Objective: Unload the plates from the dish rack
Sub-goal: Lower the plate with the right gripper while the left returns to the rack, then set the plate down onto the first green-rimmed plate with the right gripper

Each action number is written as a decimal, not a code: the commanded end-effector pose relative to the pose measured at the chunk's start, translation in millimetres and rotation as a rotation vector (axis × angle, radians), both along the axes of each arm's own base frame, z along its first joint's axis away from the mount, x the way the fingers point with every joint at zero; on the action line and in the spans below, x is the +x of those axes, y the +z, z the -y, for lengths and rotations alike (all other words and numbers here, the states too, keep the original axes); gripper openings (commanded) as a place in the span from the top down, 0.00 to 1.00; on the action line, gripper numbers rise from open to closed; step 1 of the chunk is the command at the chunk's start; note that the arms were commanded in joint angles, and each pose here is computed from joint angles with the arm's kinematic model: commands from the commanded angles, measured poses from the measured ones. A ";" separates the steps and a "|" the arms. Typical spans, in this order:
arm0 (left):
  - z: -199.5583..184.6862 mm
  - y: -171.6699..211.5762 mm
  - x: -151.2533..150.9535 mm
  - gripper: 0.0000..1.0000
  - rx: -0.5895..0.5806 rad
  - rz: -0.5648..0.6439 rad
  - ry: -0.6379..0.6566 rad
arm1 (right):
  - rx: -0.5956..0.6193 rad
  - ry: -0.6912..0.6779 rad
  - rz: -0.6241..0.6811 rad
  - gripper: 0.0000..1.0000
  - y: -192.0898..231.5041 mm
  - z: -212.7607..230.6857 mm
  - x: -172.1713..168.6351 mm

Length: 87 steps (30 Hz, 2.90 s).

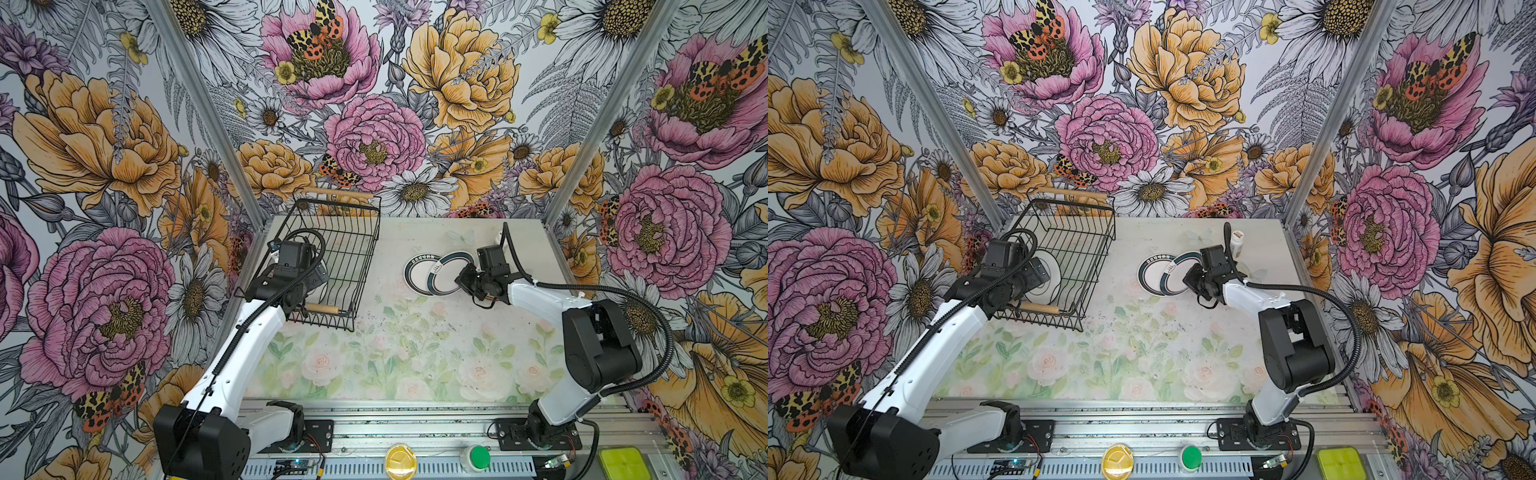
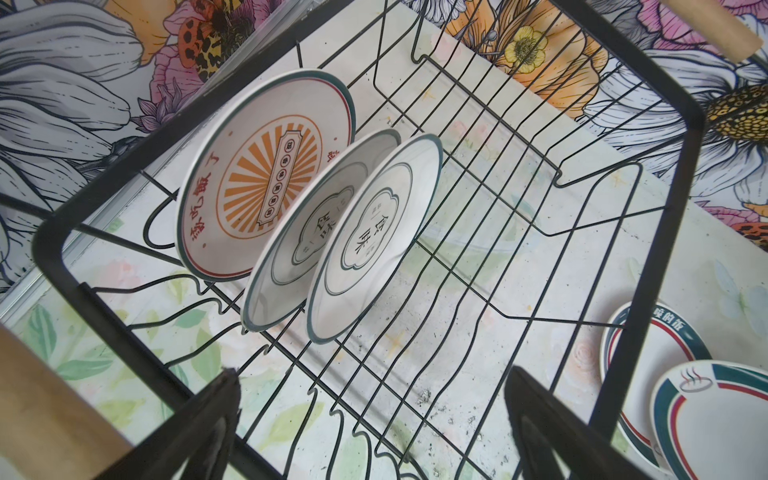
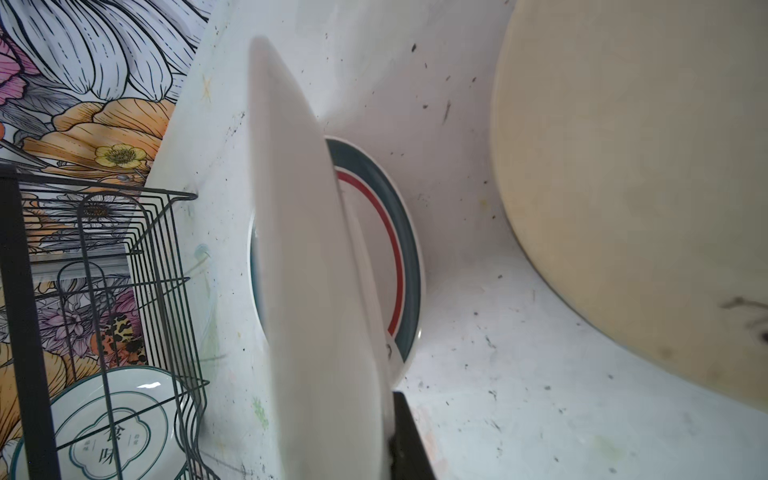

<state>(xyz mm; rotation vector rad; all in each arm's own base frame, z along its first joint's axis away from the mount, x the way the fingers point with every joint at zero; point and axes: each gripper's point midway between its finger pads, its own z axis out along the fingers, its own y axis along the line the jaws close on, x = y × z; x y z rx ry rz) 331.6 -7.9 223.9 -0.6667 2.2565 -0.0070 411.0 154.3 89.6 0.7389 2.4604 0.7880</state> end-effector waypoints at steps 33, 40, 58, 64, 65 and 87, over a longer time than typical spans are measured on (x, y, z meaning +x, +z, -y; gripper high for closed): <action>4.2 -8.6 4.9 0.01 -0.023 -0.010 -0.050 | 0.170 0.046 -0.031 0.77 -10.3 -48.7 28.0; 5.4 -11.9 5.9 0.01 -0.028 -0.020 -0.055 | 0.137 0.068 -0.058 0.60 -15.7 -49.4 25.1; 7.0 -16.7 8.5 0.01 -0.031 -0.035 -0.063 | -0.024 0.154 -0.097 0.42 -20.7 -55.6 26.5; 7.2 -18.7 9.3 0.01 -0.030 -0.042 -0.065 | -0.042 0.176 -0.105 0.41 -22.2 -58.4 29.4; 6.9 -20.1 9.2 0.01 -0.030 -0.046 -0.064 | -0.044 0.180 -0.108 0.41 -22.7 -58.8 29.6; 8.8 -25.2 11.4 0.01 -0.034 -0.056 -0.073 | -0.225 0.221 -0.141 0.34 -21.5 -33.5 12.3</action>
